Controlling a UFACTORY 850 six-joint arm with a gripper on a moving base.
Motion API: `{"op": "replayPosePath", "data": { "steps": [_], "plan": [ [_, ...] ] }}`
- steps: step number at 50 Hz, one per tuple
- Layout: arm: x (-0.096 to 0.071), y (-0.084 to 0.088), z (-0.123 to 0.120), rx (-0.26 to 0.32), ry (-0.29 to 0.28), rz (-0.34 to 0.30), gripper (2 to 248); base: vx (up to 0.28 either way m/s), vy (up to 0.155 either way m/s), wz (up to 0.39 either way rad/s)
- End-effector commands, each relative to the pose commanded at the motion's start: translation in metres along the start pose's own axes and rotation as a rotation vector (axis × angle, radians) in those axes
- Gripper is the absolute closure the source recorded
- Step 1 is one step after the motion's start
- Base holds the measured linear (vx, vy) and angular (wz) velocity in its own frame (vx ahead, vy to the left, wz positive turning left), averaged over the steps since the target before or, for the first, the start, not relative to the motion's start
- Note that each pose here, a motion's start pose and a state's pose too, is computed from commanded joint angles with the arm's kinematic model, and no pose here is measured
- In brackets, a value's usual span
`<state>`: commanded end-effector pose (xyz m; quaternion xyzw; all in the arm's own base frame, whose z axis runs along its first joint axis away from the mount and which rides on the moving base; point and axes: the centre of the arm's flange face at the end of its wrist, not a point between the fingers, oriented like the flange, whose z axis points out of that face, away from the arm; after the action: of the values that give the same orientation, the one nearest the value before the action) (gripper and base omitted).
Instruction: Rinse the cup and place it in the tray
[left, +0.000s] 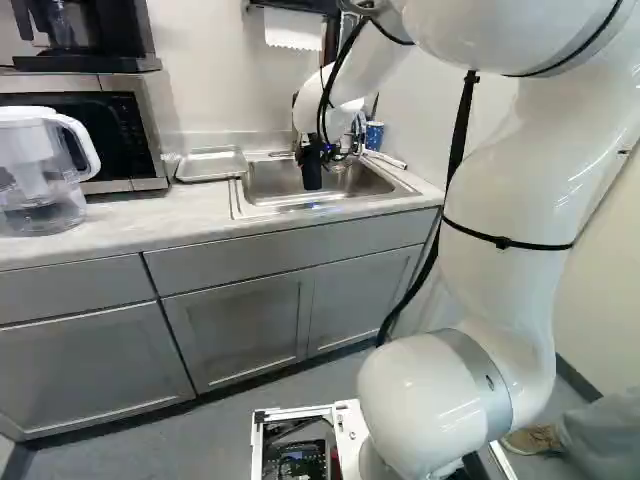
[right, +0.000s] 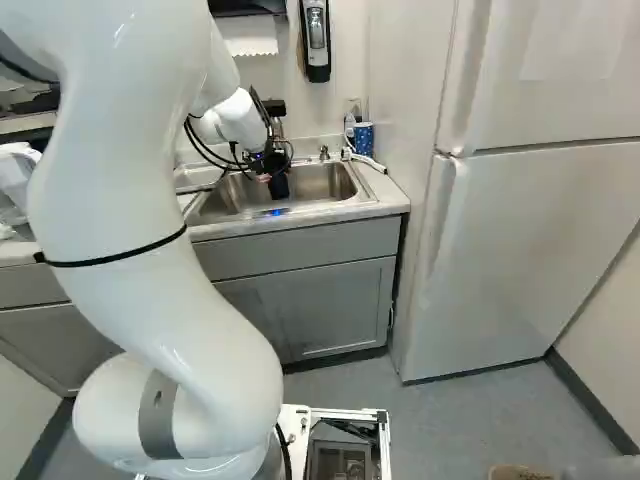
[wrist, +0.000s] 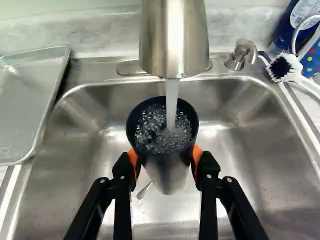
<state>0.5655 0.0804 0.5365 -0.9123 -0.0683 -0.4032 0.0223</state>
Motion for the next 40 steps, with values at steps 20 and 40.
{"op": "replayPosePath", "data": {
  "steps": [20,40],
  "plan": [
    [0.000,0.000,0.000,0.000,0.000,0.000,129,0.000,0.000,0.000],
    [0.002,-0.015,0.002,0.019,0.001,-0.017,129,0.000,0.000,0.000]
  ]
}}
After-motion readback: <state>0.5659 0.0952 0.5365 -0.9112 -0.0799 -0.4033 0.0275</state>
